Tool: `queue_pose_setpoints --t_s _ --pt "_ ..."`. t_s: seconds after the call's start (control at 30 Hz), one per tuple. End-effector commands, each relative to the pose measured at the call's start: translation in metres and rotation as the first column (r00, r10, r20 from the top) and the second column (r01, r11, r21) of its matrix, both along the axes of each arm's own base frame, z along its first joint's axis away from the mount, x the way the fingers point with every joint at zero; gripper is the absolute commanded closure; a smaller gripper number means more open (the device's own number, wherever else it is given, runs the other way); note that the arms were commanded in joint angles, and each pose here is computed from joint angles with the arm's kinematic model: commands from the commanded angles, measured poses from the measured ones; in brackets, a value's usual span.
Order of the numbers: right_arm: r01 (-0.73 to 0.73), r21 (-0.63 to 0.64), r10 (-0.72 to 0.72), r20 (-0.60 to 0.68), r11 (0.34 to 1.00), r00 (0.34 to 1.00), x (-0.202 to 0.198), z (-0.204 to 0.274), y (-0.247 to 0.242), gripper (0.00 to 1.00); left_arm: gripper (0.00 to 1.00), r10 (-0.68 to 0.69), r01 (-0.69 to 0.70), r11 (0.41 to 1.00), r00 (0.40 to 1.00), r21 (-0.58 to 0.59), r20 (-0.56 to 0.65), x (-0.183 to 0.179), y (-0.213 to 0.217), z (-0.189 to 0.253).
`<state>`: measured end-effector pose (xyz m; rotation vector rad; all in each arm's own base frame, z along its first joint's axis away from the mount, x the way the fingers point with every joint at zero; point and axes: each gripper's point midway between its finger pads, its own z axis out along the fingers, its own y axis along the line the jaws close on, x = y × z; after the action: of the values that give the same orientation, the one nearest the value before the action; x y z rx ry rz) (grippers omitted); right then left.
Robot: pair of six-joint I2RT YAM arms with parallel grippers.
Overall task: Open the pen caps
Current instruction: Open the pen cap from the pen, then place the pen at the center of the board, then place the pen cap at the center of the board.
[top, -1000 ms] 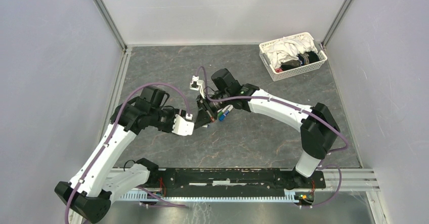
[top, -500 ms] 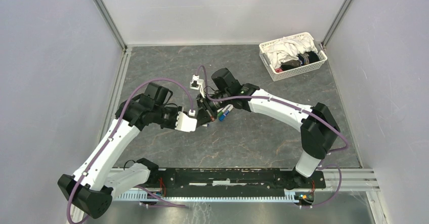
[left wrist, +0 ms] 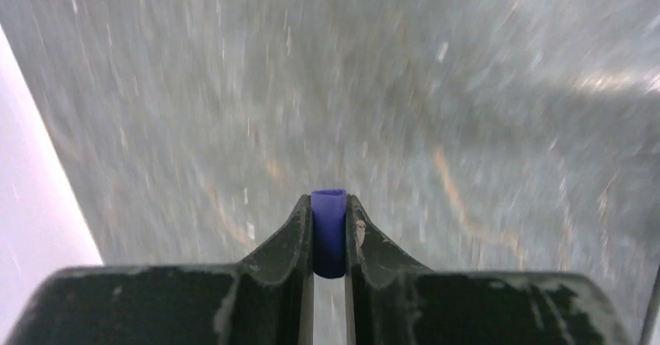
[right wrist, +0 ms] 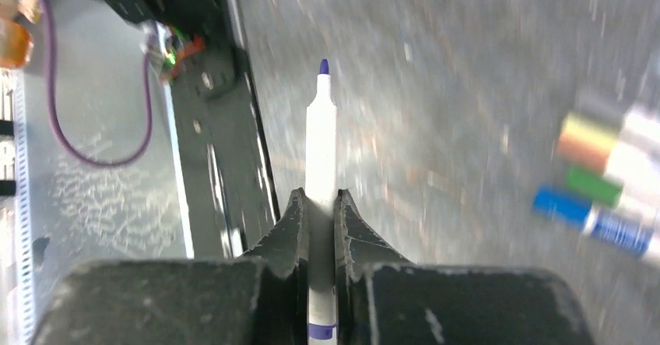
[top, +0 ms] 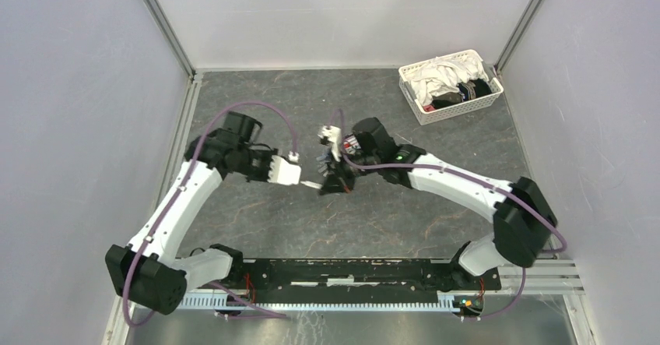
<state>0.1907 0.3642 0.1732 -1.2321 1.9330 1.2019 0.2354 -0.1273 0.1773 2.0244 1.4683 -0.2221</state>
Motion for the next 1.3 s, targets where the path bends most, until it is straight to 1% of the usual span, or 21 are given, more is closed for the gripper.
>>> queue_pose_setpoints --t_s 0.0,0.1,0.17,0.23,0.3,0.33,0.4,0.5,0.53,0.57,0.6,0.67,0.73,0.77,0.83,0.93,1.13,1.27 --pt "0.058 -0.221 -0.087 -0.124 0.973 0.989 -0.020 -0.049 -0.066 1.00 0.98 0.115 -0.129 0.960 0.991 0.248 0.072 0.020 0.073 -0.004" --pt "0.084 -0.250 -0.117 -0.120 0.965 0.986 -0.018 -0.054 -0.077 1.00 0.98 0.097 -0.124 0.953 0.990 0.277 0.106 0.023 0.078 -0.012" --pt "0.130 -0.264 -0.161 -0.102 0.956 0.982 -0.010 -0.055 -0.083 1.00 0.98 0.108 -0.132 0.959 0.988 0.249 0.110 0.024 0.074 -0.015" --pt "0.229 -0.286 -0.255 -0.054 0.930 0.966 0.008 -0.055 -0.093 1.00 0.98 0.169 -0.177 0.973 0.983 0.150 0.068 0.023 0.059 -0.014" --pt "0.370 -0.335 -0.389 0.012 0.866 0.921 0.033 -0.060 -0.112 1.00 0.98 0.266 -0.265 0.963 0.964 0.045 -0.016 0.023 0.043 -0.015" --pt "0.446 -0.362 -0.461 0.049 0.819 0.886 0.046 -0.064 -0.125 1.00 0.98 0.309 -0.308 0.951 0.949 0.019 -0.066 0.022 0.036 -0.018" --pt "0.563 -0.402 -0.570 0.116 0.722 0.814 0.063 -0.071 -0.150 1.00 0.98 0.402 -0.407 0.913 0.901 0.003 -0.163 0.022 0.024 -0.029" --pt "0.714 -0.429 -0.705 0.216 0.553 0.675 0.081 -0.082 -0.192 1.00 0.98 0.515 -0.529 0.848 0.822 0.007 -0.244 0.029 0.011 -0.052" --pt "0.746 -0.440 -0.732 0.245 0.501 0.636 0.083 -0.087 -0.205 1.00 0.98 0.544 -0.560 0.828 0.798 0.014 -0.258 0.031 0.009 -0.060" --pt "0.784 -0.440 -0.763 0.280 0.438 0.583 0.087 -0.090 -0.218 1.00 0.98 0.569 -0.587 0.809 0.775 0.020 -0.273 0.032 0.007 -0.067" --pt "0.802 -0.447 -0.781 0.296 0.396 0.550 0.087 -0.097 -0.229 1.00 0.97 0.592 -0.611 0.791 0.754 0.024 -0.284 0.034 0.006 -0.074" --pt "0.851 -0.437 -0.815 0.353 0.292 0.460 0.089 -0.106 -0.253 1.00 0.96 0.637 -0.657 0.752 0.706 0.050 -0.310 0.037 0.005 -0.090" --pt "0.879 -0.423 -0.834 0.387 0.219 0.394 0.090 -0.113 -0.269 1.00 0.94 0.671 -0.686 0.723 0.672 0.077 -0.315 0.040 0.008 -0.103" --pt "0.889 -0.414 -0.840 0.399 0.194 0.369 0.091 -0.115 -0.275 1.00 0.93 0.686 -0.699 0.710 0.657 0.086 -0.314 0.041 0.009 -0.107" --pt "0.904 -0.398 -0.848 0.414 0.158 0.331 0.093 -0.119 -0.282 1.00 0.91 0.709 -0.716 0.689 0.630 0.117 -0.317 0.042 0.012 -0.118" --pt "0.909 -0.395 -0.847 0.428 0.137 0.314 0.095 -0.126 -0.286 1.00 0.89 0.728 -0.728 0.672 0.616 0.134 -0.301 0.043 0.017 -0.131" --pt "0.904 -0.420 -0.836 0.466 0.081 0.291 0.095 -0.138 -0.298 1.00 0.81 0.732 -0.724 0.673 0.622 0.153 -0.276 0.036 0.019 -0.158" --pt "0.895 -0.440 -0.833 0.469 0.068 0.294 0.093 -0.147 -0.303 1.00 0.78 0.723 -0.704 0.688 0.642 0.176 -0.257 0.031 0.018 -0.172"
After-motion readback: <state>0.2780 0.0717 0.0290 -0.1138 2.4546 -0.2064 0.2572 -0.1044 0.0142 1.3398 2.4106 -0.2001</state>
